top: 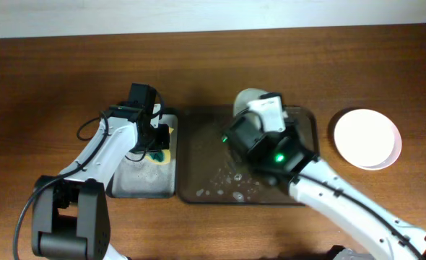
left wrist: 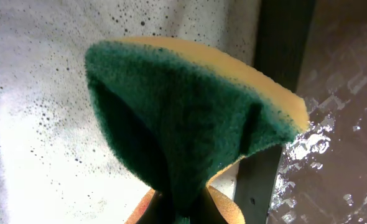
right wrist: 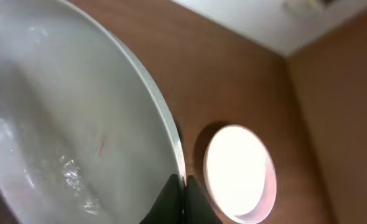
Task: Clean dirty plates on tray and stack at the side
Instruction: 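Lift the light green plate with the right gripper and stack it on the pile, then release the sponge into the basin with the left gripper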
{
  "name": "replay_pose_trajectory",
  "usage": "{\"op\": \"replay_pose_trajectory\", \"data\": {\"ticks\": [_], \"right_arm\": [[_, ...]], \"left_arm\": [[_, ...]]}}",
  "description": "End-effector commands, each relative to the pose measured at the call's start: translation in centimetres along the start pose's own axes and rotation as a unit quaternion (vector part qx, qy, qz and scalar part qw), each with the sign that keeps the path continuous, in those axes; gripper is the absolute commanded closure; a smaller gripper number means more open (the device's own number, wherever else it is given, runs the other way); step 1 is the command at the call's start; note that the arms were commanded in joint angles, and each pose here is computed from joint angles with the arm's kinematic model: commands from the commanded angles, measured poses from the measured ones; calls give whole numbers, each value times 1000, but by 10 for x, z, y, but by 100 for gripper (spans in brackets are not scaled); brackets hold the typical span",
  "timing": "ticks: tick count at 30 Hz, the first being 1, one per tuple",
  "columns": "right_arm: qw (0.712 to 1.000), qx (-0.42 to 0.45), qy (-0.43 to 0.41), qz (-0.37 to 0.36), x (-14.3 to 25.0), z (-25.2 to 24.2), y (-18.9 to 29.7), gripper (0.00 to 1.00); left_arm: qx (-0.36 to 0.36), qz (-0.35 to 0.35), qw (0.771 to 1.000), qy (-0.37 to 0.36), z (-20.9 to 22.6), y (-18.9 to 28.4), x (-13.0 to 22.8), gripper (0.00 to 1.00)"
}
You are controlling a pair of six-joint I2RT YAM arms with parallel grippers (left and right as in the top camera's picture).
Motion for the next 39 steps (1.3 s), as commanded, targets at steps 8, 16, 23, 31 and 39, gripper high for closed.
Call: {"op": "replay_pose_trajectory", "data": {"ticks": [8,16,23,31,39], "right_arm": [[902,-50,-358,237,65,-147,-133,96],[807,54,-476,344,165,-229,-184,96],[820,-269,-393,318,107,-134,-176,60],[868,-362,-161,300,60,-13,-124,53],[869,-381,-119,293,58,3,-113,40]], "left_arm": [[3,3,1000,-8,1,-3,0,100],[3,3,1000,-8,1,-3,0,100],[-15,-6,1000,-8,5,-3,-3,93],[-51,-19,998,-8,12,-3,-7,86],[-46,-43,998,19,11,15,-25,52]]}}
Point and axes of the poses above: each gripper's point midway between its finger pads, its own y axis back along the fingers, its own z axis along the line the jaws close on, x = y × z, the point moved 6 cm from there along y, back along the fingers, and after that the axes turned 1 degree about y, right-handed, at the moved point
